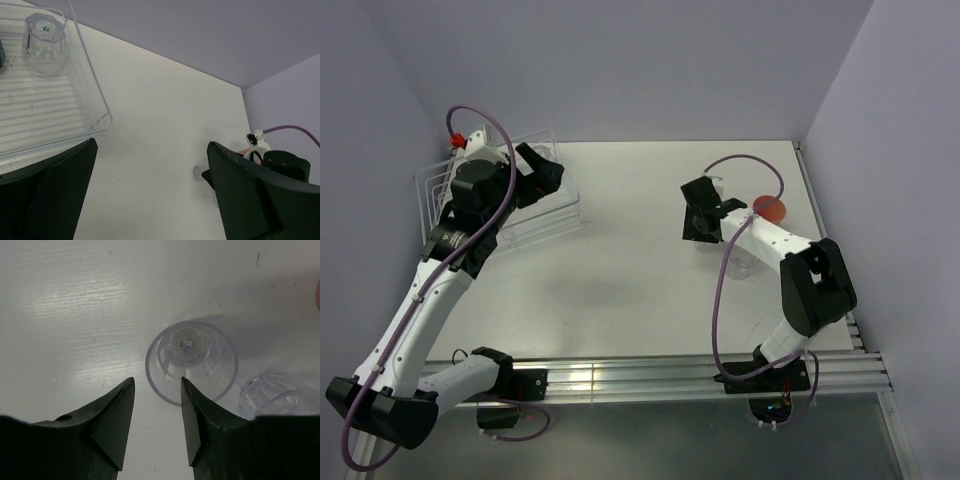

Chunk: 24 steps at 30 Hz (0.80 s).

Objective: Load the cups into the dish rack

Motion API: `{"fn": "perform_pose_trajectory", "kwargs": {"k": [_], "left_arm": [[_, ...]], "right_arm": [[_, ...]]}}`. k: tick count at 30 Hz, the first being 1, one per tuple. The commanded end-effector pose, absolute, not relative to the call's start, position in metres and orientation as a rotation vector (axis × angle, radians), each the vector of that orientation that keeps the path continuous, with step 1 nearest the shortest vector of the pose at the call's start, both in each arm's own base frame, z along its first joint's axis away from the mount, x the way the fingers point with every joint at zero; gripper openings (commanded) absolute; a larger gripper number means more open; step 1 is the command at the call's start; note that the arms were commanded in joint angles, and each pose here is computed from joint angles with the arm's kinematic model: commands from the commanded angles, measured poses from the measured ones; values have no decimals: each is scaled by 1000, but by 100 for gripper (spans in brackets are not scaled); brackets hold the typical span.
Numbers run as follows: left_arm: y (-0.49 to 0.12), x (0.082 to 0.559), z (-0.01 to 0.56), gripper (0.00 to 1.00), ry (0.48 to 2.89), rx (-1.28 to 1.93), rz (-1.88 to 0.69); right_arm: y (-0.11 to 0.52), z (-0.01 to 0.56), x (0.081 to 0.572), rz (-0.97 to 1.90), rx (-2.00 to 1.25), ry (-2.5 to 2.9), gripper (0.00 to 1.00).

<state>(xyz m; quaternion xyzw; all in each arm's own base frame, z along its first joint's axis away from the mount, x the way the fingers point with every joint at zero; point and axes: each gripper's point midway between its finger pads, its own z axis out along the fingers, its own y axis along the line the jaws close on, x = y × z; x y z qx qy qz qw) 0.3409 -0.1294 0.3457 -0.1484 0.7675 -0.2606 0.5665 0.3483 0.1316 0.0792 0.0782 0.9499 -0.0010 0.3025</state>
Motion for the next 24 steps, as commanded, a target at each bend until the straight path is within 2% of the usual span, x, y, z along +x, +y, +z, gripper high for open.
{"fn": "perform_pose_trajectory", "kwargs": {"k": [1, 3, 6, 7, 11, 14, 18, 24], "left_arm": [[-130, 332, 346, 99, 1810, -311, -621], [-131, 331, 345, 99, 1809, -303, -625], [-132, 331, 340, 99, 1819, -301, -626], [-132, 331, 339, 99, 1817, -303, -626], [-130, 331, 333, 99, 1815, -311, -623], [-130, 332, 328, 99, 1819, -314, -629], [-131, 333, 325, 99, 1805, -288, -748], [-144, 317, 343, 99, 1626, -69, -1228]], "right_arm": [[130, 88, 366, -54, 240, 2466, 49], [130, 82, 368, -73, 241, 2478, 48], [131, 77, 372, -84, 234, 2487, 39], [132, 76, 374, -87, 234, 2487, 27], [134, 85, 380, -81, 228, 2478, 0], [148, 112, 386, 19, 197, 2446, 0], [190, 178, 381, 356, 96, 2380, 0], [269, 293, 354, 1019, -106, 2161, 0]]}}
